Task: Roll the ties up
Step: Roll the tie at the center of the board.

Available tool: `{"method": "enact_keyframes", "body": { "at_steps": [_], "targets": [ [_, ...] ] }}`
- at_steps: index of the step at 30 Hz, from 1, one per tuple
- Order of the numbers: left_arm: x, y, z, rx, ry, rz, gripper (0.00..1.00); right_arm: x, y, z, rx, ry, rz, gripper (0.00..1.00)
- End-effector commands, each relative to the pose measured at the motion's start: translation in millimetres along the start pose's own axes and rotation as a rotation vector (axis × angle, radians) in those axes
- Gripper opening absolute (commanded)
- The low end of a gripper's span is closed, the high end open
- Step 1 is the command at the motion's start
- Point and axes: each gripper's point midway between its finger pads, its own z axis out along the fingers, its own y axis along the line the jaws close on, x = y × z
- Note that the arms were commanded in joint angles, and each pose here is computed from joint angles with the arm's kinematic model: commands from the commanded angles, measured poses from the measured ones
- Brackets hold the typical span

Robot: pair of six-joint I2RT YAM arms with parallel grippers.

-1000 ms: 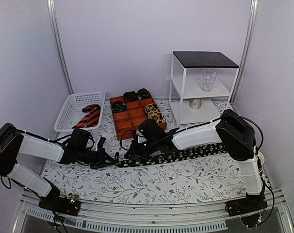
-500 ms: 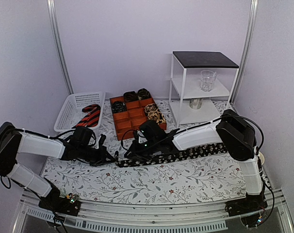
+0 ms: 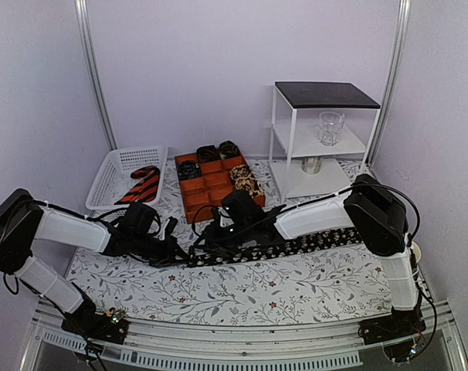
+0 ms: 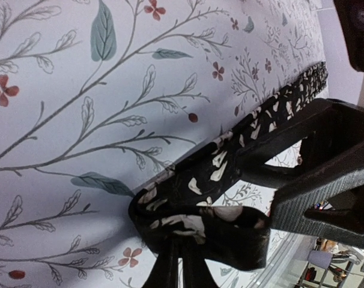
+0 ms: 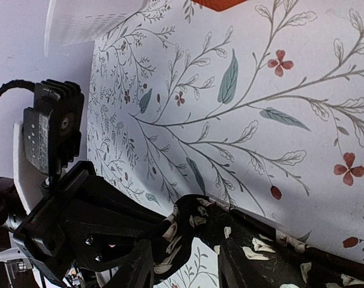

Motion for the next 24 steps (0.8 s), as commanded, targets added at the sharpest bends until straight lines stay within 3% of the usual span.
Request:
{"method": "enact_keyframes", "body": {
  "at_steps": [1, 24],
  "targets": [
    [-6.6, -15.2, 3.0, 0.035, -0.009, 0.051, 0.04, -13.0, 28.0, -11.5, -0.063, -0.033, -0.016, 0.38],
    [-7.1, -14.9, 9.3, 0.015, -0.001, 0.064, 0.04, -13.3, 22.0, -31.9, -0.025, -0.1, -0.042, 0.52]
  ]
}}
